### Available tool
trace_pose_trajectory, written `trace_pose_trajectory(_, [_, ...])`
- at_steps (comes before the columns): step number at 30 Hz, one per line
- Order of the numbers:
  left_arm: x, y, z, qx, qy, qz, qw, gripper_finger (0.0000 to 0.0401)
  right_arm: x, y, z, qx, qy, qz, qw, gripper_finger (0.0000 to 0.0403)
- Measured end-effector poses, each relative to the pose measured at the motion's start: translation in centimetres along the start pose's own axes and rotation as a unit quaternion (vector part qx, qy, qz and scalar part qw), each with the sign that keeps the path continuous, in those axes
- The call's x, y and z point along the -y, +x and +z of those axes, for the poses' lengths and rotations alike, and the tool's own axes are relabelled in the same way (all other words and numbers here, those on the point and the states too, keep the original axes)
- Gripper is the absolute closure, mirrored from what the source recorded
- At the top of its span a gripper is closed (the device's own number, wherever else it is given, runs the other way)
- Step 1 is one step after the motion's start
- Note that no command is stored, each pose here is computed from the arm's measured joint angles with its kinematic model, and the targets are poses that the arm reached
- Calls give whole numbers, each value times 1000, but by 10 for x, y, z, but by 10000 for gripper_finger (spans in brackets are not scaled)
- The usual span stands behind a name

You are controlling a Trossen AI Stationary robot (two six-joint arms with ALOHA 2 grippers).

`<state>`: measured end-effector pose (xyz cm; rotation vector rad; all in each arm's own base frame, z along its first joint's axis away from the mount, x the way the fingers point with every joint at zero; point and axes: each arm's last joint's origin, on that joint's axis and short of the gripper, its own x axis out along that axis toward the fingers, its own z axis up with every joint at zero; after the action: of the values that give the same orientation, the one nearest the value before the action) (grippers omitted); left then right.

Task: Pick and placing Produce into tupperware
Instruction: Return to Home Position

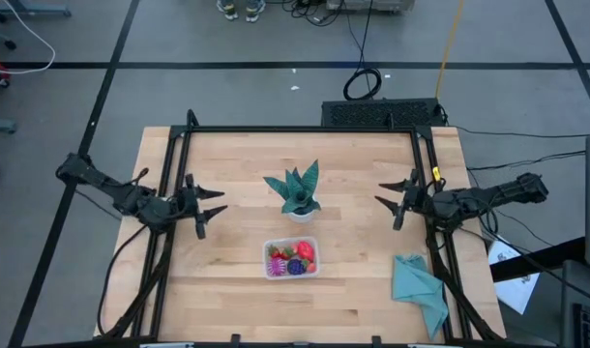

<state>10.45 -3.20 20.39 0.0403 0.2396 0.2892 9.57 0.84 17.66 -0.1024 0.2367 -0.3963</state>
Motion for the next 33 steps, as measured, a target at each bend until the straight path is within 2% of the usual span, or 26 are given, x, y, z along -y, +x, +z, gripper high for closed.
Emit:
trace_pose_trajectory(2, [-3, 3, 0, -5, 6, 2, 1000, 215, 2, 1, -1, -5, -2, -9, 1000, 232])
trace_pose_trajectory(5, [-8, 5, 3, 1, 9, -2, 1000, 215, 3, 3, 2, 7, 2, 6, 1000, 232])
trace_pose_trajectory(9, [-16, 4, 12, 43, 11, -27, 999, 215, 5, 3, 11, 46, -1, 25, 999, 232])
trace_pose_trajectory(12, [-23, 1, 15, 61, 10, -37, 997, 215, 8, 1, 14, 65, -1, 19, 998, 232])
trace_pose_trajectory(17, [-31, -2, 7, 37, -13, -48, 998, 215, 11, -2, 10, 58, 6, 26, 998, 232])
trace_pose_trajectory(27, [-33, 12, -21, 53, -28, -66, 996, 215, 15, -8, 7, 65, 30, 39, 997, 232])
trace_pose_trajectory(31, [-35, 16, -28, 58, -33, -62, 996, 215, 9, 1, -7, 66, 40, 52, 996, 232])
trace_pose_trajectory(33, [-37, 17, -27, 64, -37, -65, 995, 215, 6, 5, -12, 89, 51, 56, 993, 232])
